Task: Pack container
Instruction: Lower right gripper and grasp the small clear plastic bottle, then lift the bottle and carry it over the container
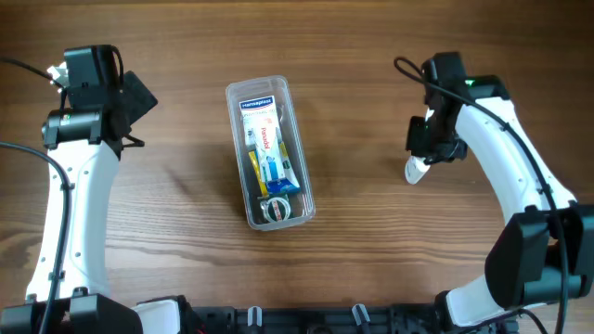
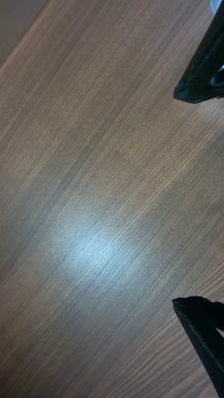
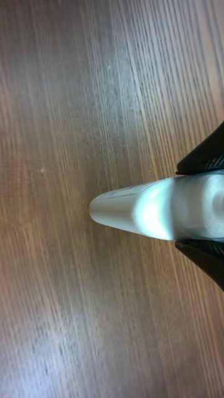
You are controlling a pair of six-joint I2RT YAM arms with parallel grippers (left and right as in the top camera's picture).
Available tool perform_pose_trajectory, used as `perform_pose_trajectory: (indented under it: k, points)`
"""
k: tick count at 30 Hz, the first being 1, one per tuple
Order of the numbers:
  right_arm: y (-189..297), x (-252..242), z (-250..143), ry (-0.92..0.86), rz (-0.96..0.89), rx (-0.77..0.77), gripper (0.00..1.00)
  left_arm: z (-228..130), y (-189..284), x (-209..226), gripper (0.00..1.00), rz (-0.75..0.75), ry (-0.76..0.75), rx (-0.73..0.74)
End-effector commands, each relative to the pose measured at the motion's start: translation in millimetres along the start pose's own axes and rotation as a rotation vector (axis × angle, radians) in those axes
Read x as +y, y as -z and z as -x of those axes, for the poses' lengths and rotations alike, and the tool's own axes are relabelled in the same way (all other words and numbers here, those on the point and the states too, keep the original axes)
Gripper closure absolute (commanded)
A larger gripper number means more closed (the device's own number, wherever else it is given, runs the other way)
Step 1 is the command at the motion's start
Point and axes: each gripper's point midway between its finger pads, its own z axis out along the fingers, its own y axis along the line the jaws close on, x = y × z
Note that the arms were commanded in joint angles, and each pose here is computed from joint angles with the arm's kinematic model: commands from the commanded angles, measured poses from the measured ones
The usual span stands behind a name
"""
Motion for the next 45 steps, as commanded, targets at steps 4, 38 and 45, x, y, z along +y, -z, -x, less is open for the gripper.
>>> perform_pose_trajectory:
  k: [4,38,45]
  points:
    - [60,8,32,-0.009,0.055,-0.136,0.96,8,5,1,0.0,0.0,0.012,-0.024]
    - [172,204,-37,0.523,0.374,-0.328,0.96,8,5,1,0.0,0.0,0.012,-0.023]
    - [168,227,-38,0.557,0.364,-0.373,0.96,8,5,1,0.0,0.0,0.012,-0.023]
